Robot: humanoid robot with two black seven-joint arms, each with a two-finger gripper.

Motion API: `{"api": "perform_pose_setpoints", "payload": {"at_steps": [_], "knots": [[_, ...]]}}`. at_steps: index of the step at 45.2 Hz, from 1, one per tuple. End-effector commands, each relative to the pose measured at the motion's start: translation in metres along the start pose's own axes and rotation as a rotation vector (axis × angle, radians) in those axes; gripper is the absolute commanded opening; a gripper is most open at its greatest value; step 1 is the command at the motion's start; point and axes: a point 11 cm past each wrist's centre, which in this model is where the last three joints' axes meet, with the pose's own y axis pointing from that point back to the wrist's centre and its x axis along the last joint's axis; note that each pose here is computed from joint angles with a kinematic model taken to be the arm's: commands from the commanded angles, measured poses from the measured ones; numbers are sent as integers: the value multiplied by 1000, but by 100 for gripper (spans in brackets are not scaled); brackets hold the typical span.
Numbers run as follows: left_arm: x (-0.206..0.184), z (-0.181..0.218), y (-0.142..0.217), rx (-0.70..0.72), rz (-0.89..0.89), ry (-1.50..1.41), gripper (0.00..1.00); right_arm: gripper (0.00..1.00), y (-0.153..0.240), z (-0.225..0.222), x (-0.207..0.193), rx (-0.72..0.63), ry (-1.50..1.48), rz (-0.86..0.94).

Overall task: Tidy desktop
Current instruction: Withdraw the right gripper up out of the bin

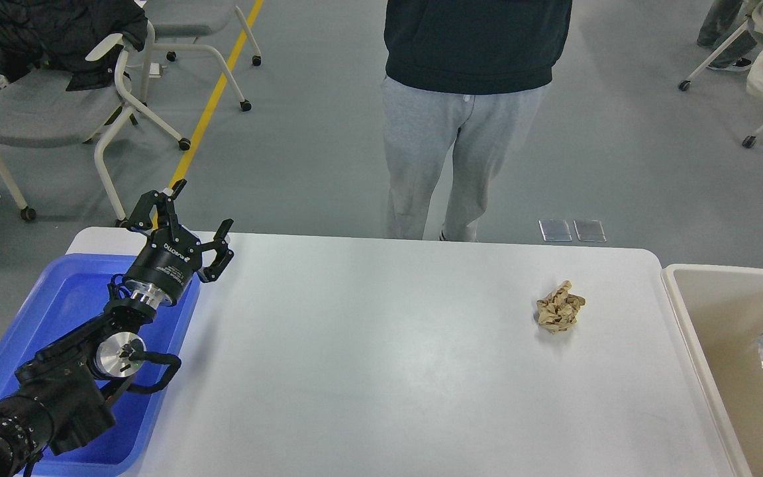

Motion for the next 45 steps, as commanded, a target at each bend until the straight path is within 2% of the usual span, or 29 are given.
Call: {"api": "perform_pose_setpoints", "payload": {"at_steps": [1,9,10,12,13,16,22,31,40,45], "knots": [[0,0,0,0,0,0,100,0,-1,2,-21,-2,13,-29],[0,0,0,0,0,0,100,0,-1,-1,-27,12,10,-43],[0,0,0,1,0,-1,100,17,-1,-2,-29,18,8,-47],[0,0,0,0,0,0,100,66,0,-5,-30,33,8,-49],[0,0,0,0,0,0,100,76,0,-6,-31,41,1,-52],[0,0,0,0,0,0,100,99,0,-10,-34,60,4,-61],[0,0,0,0,0,0,100,100,1,-17,-36,74,-1,-69],[0,0,0,1,0,-1,100,100,4,-45,-15,123,-69,-39],[0,0,0,1,0,-1,100,100,11,-81,8,196,-208,-15],[0,0,0,1,0,-1,100,100,21,-116,29,265,-277,1]]}}
